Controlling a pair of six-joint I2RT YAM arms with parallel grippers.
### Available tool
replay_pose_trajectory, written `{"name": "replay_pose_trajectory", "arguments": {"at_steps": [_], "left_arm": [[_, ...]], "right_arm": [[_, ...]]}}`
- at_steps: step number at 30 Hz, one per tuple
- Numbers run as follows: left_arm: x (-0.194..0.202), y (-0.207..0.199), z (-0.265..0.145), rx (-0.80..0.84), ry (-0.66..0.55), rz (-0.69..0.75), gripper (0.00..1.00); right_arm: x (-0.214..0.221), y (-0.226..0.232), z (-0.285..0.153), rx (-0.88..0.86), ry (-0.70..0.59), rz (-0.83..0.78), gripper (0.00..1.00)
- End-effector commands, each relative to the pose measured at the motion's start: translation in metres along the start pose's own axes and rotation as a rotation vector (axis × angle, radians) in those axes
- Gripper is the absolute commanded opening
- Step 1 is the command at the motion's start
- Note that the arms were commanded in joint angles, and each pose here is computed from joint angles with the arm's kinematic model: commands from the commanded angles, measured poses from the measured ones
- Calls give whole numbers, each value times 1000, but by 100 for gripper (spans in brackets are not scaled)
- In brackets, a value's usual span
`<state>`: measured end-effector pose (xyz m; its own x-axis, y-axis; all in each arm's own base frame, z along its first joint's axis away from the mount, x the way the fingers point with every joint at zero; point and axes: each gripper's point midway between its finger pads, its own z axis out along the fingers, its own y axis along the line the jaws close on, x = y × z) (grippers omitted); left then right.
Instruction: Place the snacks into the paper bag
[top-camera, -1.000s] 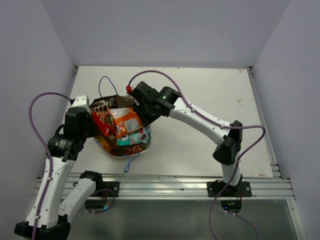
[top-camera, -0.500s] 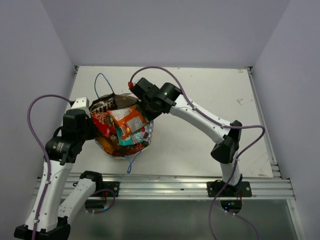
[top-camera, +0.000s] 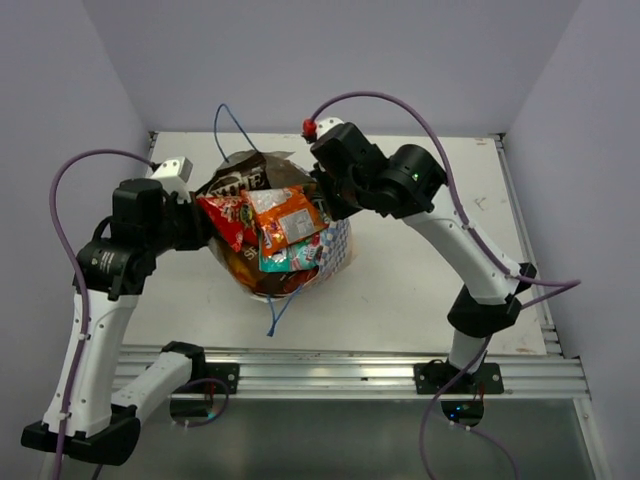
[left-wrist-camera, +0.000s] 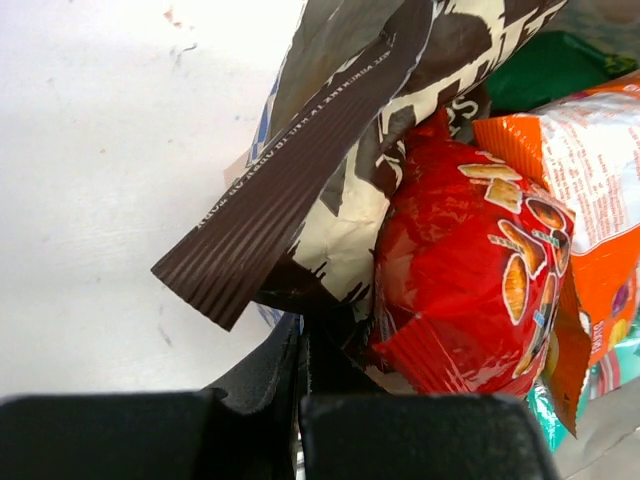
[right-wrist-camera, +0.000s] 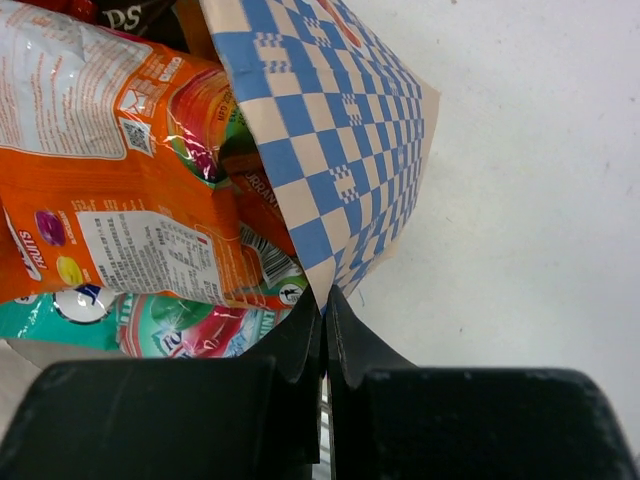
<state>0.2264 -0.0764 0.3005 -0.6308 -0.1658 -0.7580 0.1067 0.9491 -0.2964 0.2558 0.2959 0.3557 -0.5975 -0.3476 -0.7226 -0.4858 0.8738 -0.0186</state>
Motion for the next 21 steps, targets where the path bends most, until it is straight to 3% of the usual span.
{"name": "replay_pose_trajectory", "arguments": {"at_steps": [1, 7, 11, 21], "left_arm": [[-23, -45, -2, 229, -99, 6, 0], [45, -39, 40, 283, 39, -19, 0], [65, -39, 48, 310, 80, -7, 0], [17, -63, 35, 373, -33, 40, 0]], "right_arm": [[25, -33, -42, 78, 22, 30, 0], [106, -40, 18, 162, 172, 23, 0], [149, -36, 42, 157, 246, 66, 0], [116, -47, 25, 214, 182, 63, 0]]}}
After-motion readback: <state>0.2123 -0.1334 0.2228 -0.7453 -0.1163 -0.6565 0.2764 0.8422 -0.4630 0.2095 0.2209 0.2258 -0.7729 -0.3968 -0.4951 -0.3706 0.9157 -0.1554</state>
